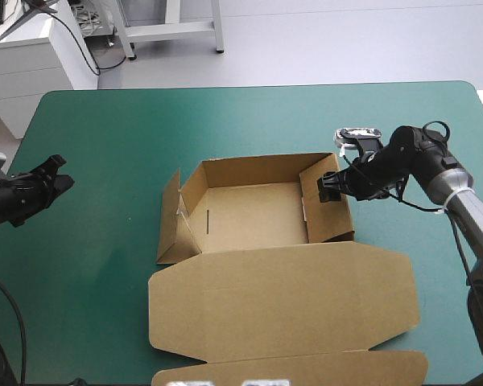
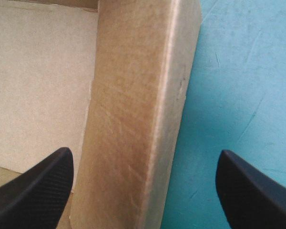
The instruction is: Fold the box
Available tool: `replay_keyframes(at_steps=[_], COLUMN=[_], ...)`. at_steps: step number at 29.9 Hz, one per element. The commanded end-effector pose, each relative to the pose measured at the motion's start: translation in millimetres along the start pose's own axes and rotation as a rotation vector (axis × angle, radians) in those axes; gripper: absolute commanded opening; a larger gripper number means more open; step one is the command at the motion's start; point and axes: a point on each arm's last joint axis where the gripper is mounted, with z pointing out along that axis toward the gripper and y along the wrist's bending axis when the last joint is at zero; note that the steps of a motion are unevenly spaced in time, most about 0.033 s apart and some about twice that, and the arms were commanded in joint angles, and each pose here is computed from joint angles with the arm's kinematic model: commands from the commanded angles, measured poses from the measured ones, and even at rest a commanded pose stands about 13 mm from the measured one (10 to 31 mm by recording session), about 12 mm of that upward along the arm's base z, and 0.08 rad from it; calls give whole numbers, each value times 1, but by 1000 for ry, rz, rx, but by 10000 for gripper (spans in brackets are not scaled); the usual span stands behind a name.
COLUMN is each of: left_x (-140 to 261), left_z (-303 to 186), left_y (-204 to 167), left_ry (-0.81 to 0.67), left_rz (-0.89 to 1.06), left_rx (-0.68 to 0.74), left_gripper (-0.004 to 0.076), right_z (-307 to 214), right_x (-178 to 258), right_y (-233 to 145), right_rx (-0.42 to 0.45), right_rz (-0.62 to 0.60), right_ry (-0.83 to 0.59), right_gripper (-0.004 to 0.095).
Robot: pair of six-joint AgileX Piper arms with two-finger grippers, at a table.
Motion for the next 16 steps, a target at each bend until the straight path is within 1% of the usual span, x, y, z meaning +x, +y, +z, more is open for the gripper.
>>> replay_keyframes(at_steps=[1,4,8,9,13,16], left_x=[-7,-7,-7,-7,-7,-7], left_z=[-12,-12,-12,-12,-12,-12], left_y=[-13,-13,-13,-13,-13,-13], left_ry=[-66,-66,-64,-64,-63,-63], left_rz=[-5,-5,-3,1,0,0], left_rx=[45,45,45,45,45,45], left_gripper=[-8,-8,-8,-8,-8,-8], right_z=[-32,-48,-66,-68,-83,-91], right_x=[-10,-14,-16,-16,-11,-6], right_y=[7,9,13,12,17,31], right_rx=[20,51,77,89,180,209], right_rz=[20,27,6,8,-12,-46], right_ry=[-58,-35,0,-8,-44,-66], right_gripper=[783,783,783,783,783,783])
